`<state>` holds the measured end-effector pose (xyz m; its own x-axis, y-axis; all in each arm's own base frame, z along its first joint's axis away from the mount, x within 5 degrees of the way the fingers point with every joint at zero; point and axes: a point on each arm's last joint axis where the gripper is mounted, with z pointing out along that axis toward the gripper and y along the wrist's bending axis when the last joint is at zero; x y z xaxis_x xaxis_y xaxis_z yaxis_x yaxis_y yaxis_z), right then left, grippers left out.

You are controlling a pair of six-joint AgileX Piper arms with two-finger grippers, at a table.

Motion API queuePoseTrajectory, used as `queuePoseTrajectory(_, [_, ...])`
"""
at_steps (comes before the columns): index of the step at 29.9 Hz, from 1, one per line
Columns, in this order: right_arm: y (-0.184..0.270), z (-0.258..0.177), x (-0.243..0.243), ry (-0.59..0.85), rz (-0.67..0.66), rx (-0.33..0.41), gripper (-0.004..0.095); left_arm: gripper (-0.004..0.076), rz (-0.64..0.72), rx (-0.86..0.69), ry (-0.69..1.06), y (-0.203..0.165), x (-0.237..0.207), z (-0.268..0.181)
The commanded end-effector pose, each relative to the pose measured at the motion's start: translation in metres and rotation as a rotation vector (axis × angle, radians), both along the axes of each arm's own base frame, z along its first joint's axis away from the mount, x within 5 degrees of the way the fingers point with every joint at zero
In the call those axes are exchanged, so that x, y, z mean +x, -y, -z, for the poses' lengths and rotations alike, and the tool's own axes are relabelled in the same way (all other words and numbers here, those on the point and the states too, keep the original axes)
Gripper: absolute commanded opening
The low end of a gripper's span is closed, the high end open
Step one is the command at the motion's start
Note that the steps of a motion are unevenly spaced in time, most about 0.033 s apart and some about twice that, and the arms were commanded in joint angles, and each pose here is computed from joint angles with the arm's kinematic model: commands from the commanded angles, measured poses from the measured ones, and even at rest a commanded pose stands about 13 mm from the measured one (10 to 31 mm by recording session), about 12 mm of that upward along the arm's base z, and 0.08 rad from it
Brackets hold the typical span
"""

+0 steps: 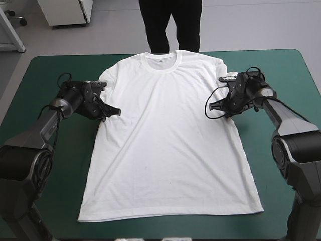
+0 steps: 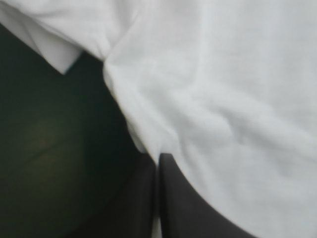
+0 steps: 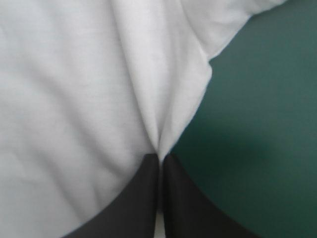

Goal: Fold the cloth

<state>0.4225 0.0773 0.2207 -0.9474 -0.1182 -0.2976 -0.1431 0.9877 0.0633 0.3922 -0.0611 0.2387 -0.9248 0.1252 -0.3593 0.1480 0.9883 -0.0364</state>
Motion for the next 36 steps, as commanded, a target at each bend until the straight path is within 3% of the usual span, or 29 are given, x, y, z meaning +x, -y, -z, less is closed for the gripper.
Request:
queuePoseTrajectory(1, [0.011,-0.061,-0.014,0.150,0.000,0.012,-0.0017,-0.0009,-0.001,-0.038,0.228,-0.001,-0.009,-0.076])
queuePoseTrajectory(11, [0.023,-0.187,-0.041,0.474,0.023,0.059,-0.0017,-0.0009,0.023,-0.071,0.526,-0.008,-0.058,-0.191])
queuePoseTrajectory(20, [0.030,-0.294,-0.095,0.789,0.036,0.112,-0.0017,-0.0009,0.043,-0.153,0.810,-0.013,-0.118,-0.280])
queuePoseTrajectory(28, [0.038,-0.344,-0.157,0.953,0.034,0.143,-0.0017,-0.0009,0.080,-0.255,1.002,-0.014,-0.173,-0.335])
queuePoseTrajectory(36, [0.039,-0.366,-0.196,1.040,-0.001,0.181,-0.0017,-0.0009,0.092,-0.311,1.067,-0.014,-0.192,-0.350])
